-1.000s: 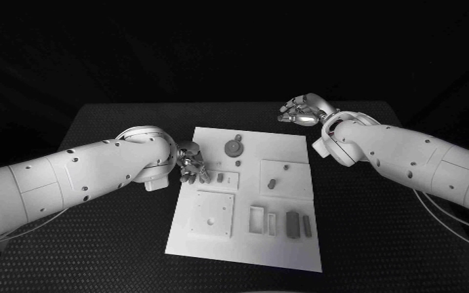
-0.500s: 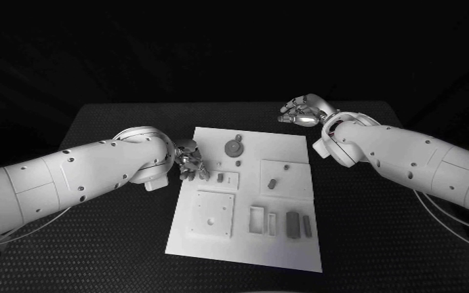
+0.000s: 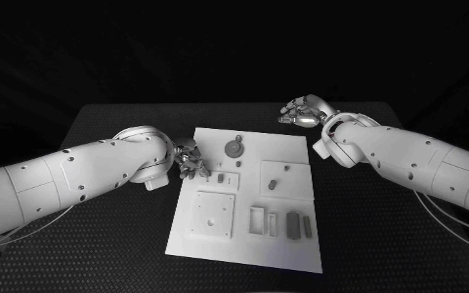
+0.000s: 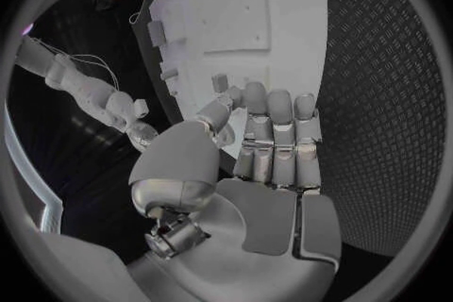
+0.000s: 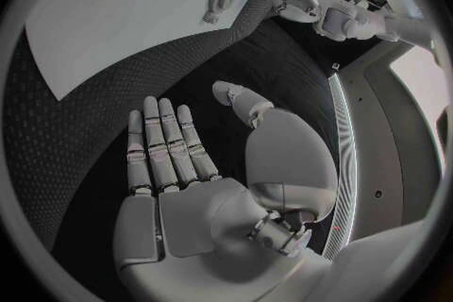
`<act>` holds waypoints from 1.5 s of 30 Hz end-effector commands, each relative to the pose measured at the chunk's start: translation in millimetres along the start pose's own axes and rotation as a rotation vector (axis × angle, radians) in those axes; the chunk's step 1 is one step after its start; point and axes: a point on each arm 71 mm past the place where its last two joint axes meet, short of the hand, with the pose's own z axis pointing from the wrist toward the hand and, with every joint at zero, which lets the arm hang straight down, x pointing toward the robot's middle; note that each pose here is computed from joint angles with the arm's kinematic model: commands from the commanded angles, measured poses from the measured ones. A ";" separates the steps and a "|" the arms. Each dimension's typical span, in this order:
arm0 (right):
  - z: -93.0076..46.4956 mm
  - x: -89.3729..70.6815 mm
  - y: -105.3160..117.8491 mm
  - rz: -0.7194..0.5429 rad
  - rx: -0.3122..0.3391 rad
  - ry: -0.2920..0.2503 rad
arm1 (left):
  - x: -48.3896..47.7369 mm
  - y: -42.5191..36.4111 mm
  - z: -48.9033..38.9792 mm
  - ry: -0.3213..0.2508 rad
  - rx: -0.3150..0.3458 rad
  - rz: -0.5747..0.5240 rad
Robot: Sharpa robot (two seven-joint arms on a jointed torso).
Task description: Assemble the parts on the task board
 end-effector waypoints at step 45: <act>0.8 2.4 1.2 0.000 -0.007 0.018 | -24.5 1.8 0.5 0.160 -0.043 -0.067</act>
